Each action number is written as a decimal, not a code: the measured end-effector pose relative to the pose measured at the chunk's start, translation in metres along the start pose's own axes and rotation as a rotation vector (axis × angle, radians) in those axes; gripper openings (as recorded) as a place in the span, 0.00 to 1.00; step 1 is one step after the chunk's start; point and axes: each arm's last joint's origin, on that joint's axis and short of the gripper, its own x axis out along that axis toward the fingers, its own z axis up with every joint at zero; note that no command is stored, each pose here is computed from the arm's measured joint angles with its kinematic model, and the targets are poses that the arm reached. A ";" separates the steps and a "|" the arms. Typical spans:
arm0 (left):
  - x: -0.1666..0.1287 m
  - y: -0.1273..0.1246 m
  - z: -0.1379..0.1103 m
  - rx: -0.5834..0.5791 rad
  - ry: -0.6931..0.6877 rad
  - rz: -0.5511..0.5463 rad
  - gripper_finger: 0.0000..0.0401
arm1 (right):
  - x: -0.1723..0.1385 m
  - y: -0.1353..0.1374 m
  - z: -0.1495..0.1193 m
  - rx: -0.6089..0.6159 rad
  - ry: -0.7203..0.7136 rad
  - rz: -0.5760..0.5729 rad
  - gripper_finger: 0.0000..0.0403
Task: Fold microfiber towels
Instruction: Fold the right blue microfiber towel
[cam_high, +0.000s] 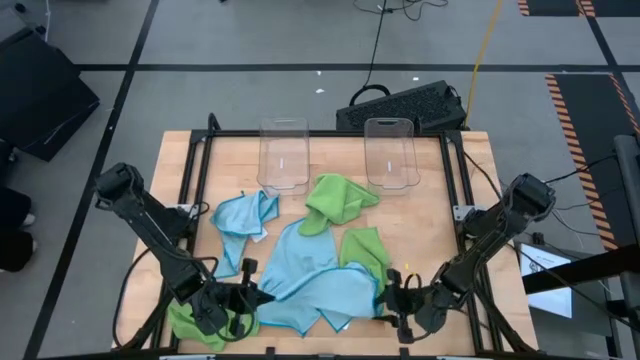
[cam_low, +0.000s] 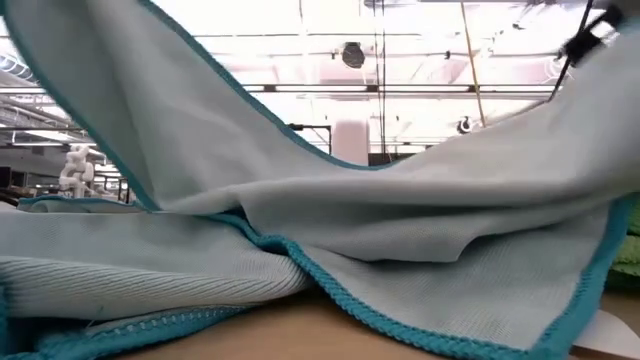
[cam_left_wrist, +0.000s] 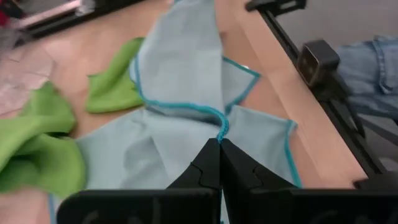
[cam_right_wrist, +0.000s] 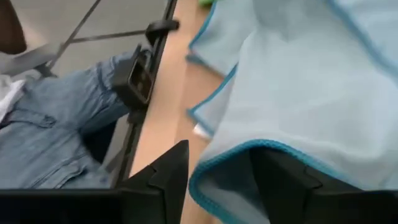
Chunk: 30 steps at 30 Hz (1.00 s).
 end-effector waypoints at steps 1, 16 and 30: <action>0.001 -0.001 -0.003 -0.001 0.000 -0.012 0.01 | 0.001 0.001 -0.003 0.013 0.017 0.011 0.43; 0.006 -0.008 -0.027 -0.067 -0.032 -0.091 0.01 | -0.002 -0.006 -0.025 0.333 0.275 -0.055 0.50; 0.006 -0.009 -0.027 -0.065 -0.046 -0.125 0.01 | -0.021 -0.033 -0.025 0.137 0.153 -0.416 0.50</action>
